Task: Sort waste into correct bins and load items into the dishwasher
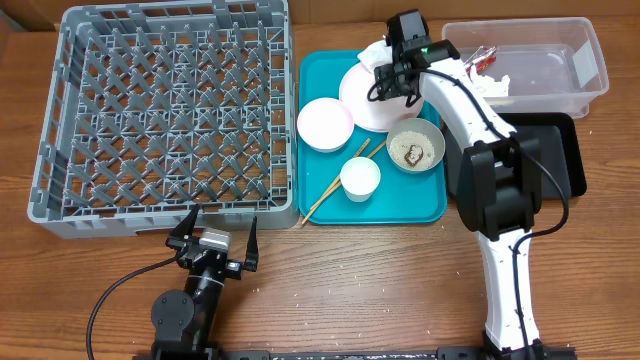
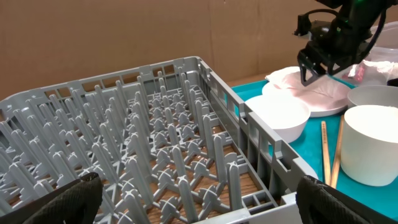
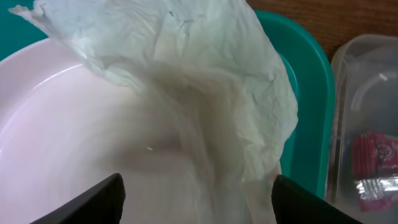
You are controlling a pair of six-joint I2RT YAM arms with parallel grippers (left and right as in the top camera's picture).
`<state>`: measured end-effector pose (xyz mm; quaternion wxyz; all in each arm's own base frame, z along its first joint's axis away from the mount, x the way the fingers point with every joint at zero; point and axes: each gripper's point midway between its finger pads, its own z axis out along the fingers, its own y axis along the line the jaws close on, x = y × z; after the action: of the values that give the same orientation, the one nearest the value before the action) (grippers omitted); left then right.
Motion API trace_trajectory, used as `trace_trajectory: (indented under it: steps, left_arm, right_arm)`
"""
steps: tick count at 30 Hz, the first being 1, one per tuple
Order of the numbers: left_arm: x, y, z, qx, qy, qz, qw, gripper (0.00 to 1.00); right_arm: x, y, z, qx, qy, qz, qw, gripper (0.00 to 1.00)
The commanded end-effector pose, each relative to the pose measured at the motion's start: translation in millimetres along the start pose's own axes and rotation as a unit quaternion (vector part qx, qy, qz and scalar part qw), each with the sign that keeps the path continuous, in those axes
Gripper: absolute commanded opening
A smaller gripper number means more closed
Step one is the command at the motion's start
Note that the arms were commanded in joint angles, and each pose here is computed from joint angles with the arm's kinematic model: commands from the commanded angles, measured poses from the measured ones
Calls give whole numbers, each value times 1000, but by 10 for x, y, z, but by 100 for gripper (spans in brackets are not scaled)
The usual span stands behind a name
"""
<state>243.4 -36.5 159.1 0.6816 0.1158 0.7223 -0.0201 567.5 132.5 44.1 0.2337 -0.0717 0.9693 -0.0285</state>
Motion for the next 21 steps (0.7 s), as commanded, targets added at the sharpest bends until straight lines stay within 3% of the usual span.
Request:
trace_trajectory:
  steps: [1, 6, 8, 11, 12, 16, 21]
  left_arm:
    - [12, 26, -2, -7, -1, 6, 1000, 100]
    - [12, 26, -2, -7, -1, 6, 1000, 100]
    - [11, 26, -2, -7, -1, 6, 1000, 100]
    - [12, 25, -2, -7, -1, 6, 1000, 100]
    - [12, 25, -2, -7, -1, 6, 1000, 100]
    - [12, 25, -2, -7, -1, 6, 1000, 100]
    - [12, 25, -2, -7, -1, 6, 1000, 100]
  right_arm:
    - [87, 2, 117, 8, 15, -7, 1000, 68]
    - [141, 42, 125, -4, 25, -2, 1000, 54]
    - [143, 61, 124, -9, 26, -2, 1000, 43]
    - [144, 89, 123, -17, 27, 0, 999, 9]
    - [138, 87, 108, -17, 26, 2, 1000, 4]
    - [-12, 70, -149, -20, 14, 36, 999, 4]
    - [-465, 20, -980, -46, -47, 79, 995, 4]
